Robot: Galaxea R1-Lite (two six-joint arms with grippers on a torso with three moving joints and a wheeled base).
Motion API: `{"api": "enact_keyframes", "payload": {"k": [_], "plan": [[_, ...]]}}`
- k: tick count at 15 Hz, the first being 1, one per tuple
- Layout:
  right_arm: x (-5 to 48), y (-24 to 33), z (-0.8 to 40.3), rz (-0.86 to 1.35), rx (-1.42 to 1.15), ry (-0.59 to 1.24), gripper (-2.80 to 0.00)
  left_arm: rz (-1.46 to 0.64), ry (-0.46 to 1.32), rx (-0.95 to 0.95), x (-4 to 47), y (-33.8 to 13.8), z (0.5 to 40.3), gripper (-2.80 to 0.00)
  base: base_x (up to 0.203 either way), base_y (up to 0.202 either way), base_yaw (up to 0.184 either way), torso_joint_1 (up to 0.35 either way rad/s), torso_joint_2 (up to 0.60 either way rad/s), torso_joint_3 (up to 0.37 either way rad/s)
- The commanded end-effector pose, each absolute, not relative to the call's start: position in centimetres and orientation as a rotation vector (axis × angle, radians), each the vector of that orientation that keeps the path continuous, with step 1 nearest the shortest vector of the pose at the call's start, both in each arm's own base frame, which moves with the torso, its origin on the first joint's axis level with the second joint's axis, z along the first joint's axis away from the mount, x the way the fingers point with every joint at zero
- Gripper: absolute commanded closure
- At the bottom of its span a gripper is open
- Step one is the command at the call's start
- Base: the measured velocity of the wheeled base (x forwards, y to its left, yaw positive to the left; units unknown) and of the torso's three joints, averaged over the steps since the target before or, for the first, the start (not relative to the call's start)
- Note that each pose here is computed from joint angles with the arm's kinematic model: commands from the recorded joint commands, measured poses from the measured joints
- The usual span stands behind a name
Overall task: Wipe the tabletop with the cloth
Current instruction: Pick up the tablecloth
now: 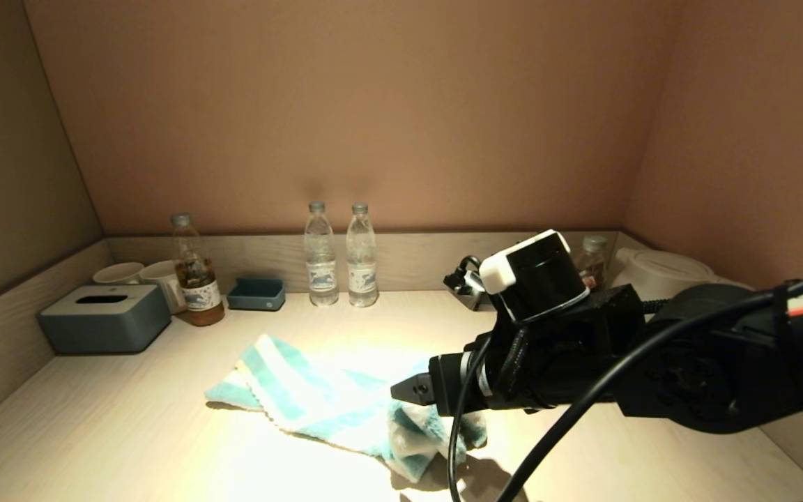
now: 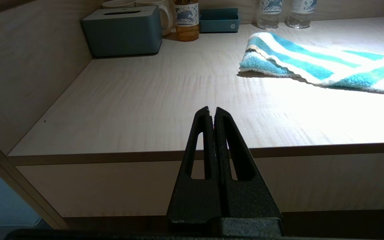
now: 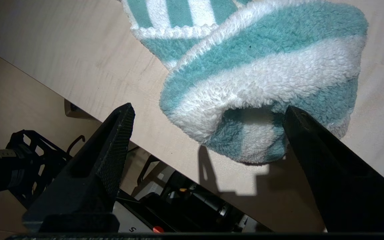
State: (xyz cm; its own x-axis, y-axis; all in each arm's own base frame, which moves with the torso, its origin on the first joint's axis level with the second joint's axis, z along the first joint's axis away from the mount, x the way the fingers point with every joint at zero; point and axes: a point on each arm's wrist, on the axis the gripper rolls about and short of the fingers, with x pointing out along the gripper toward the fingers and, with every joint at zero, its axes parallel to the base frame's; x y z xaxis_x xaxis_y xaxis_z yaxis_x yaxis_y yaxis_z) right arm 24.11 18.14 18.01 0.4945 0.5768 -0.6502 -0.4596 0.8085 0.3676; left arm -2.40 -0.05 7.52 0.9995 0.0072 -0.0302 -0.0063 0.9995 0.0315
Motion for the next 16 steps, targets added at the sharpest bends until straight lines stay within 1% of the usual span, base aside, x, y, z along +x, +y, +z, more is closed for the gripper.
{"api": "enact_keyframes", "payload": {"k": [1, 3, 13, 14, 16], "plan": [[24.6, 18.7, 17.2, 0.630, 0.146, 0.868, -2.80, 0.007, 0.031, 0.032, -2.4, -0.1, 7.5, 0.00, 0.000, 0.000, 0.000, 0.000, 0.00, 0.000], [25.4, 19.1, 15.9, 0.616, 0.137, 0.900, -2.80, 0.006, 0.032, 0.033, -2.4, -0.1, 7.5, 0.00, 0.000, 0.000, 0.000, 0.000, 0.00, 0.000], [28.0, 17.9, 14.3, 0.532, 0.163, 0.935, -2.80, 0.007, 0.031, 0.032, -2.4, -0.1, 7.5, 0.00, 0.000, 0.000, 0.000, 0.000, 0.00, 0.000], [28.0, 17.8, 14.2, 0.529, 0.164, 0.939, 0.00, 0.007, 0.032, 0.032, -2.4, -0.1, 7.5, 0.00, 0.000, 0.000, 0.000, 0.000, 0.00, 0.000], [28.1, 17.7, 14.2, 0.525, 0.167, 0.938, 0.00, 0.007, 0.031, 0.032, -2.4, -0.1, 7.5, 0.00, 0.000, 0.000, 0.000, 0.000, 0.00, 0.000]]}}
